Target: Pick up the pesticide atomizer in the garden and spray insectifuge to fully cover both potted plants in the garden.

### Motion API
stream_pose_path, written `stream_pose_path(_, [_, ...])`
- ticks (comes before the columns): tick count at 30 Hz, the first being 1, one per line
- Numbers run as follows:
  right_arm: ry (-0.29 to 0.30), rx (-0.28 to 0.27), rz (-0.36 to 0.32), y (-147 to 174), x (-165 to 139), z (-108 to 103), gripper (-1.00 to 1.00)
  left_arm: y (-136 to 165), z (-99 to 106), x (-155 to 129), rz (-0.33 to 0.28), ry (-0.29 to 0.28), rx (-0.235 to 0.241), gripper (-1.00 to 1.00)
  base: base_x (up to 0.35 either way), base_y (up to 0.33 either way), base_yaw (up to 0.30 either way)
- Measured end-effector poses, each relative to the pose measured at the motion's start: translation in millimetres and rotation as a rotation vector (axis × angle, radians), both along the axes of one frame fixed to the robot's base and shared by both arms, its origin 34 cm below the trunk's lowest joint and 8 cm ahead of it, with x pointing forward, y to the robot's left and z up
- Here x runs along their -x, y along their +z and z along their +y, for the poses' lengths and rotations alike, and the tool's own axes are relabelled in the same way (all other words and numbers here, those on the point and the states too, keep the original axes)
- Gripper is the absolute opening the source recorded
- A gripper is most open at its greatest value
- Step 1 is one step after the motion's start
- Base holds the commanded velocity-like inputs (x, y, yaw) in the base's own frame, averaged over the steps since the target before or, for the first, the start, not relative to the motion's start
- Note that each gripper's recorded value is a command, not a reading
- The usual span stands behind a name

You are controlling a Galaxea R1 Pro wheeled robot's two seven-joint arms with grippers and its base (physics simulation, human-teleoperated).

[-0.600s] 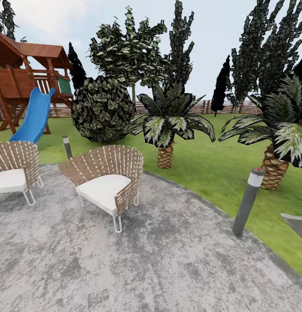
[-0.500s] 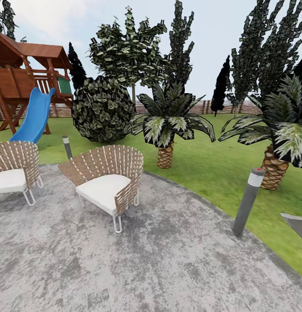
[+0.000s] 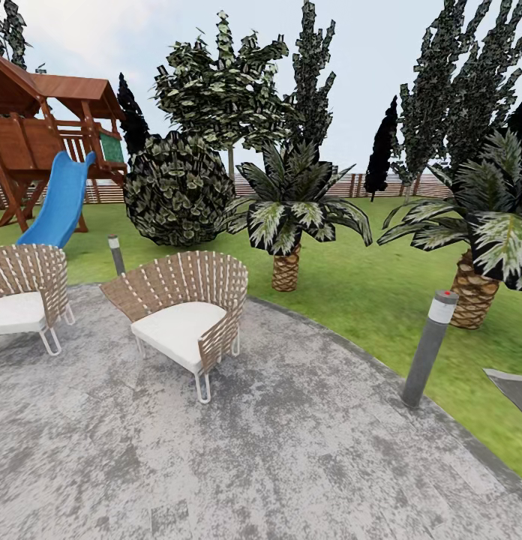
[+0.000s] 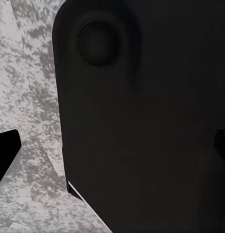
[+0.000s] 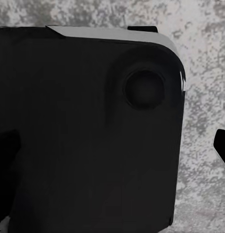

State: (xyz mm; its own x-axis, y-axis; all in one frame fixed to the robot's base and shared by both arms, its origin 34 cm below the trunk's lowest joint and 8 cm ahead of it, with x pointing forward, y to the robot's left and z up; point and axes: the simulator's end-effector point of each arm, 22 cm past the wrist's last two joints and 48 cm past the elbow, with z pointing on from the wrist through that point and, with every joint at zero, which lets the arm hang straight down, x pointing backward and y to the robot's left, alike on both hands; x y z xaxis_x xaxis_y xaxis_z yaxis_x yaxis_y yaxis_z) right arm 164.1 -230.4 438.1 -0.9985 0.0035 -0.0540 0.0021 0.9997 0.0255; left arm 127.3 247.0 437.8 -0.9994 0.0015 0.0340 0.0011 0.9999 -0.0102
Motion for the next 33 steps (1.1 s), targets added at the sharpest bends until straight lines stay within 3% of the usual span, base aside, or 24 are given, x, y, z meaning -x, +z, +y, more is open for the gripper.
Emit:
stream_pose_path(4, [-0.001, 0.004, -0.003, 0, -1, -3, 1.0, 0, 2, -3, -0.008, 0.0, -0.003, 1.0, 0.0, 0.0, 0.0])
stream_pose_path(9, [0.005, 0.026, -0.029, 0, -14, -19, 1.0, 0, 11, -25, -0.065, -0.004, -0.015, 1.0, 0.0, 0.0, 0.0])
stream_pose_path(18, [0.003, 0.078, -0.086, 4, -40, -59, 1.0, 5, 51, -88, -0.202, -0.005, -0.068, 1.0, 0.0, 0.0, 0.0])
stream_pose_path(19, [0.008, 0.118, -0.196, 15, -90, -90, 1.0, 13, 54, -132, -0.318, -0.008, -0.071, 1.0, 0.0, 0.0, 0.0])
stream_pose_path(20, [0.011, 0.123, -0.252, 21, -113, -93, 1.0, 16, 56, -147, -0.347, -0.009, -0.074, 1.0, 0.0, 0.0, 0.0])
stream_pose_path(32, [0.02, 0.12, -0.631, 88, -254, -89, 1.0, 61, 62, -299, -0.591, -0.016, -0.084, 1.0, 0.0, 0.0, 0.0])
stream_pose_path(33, [0.024, 0.114, -0.715, 112, -286, -85, 1.0, 76, 61, -335, -0.646, -0.022, -0.083, 1.0, 0.0, 0.0, 0.0])
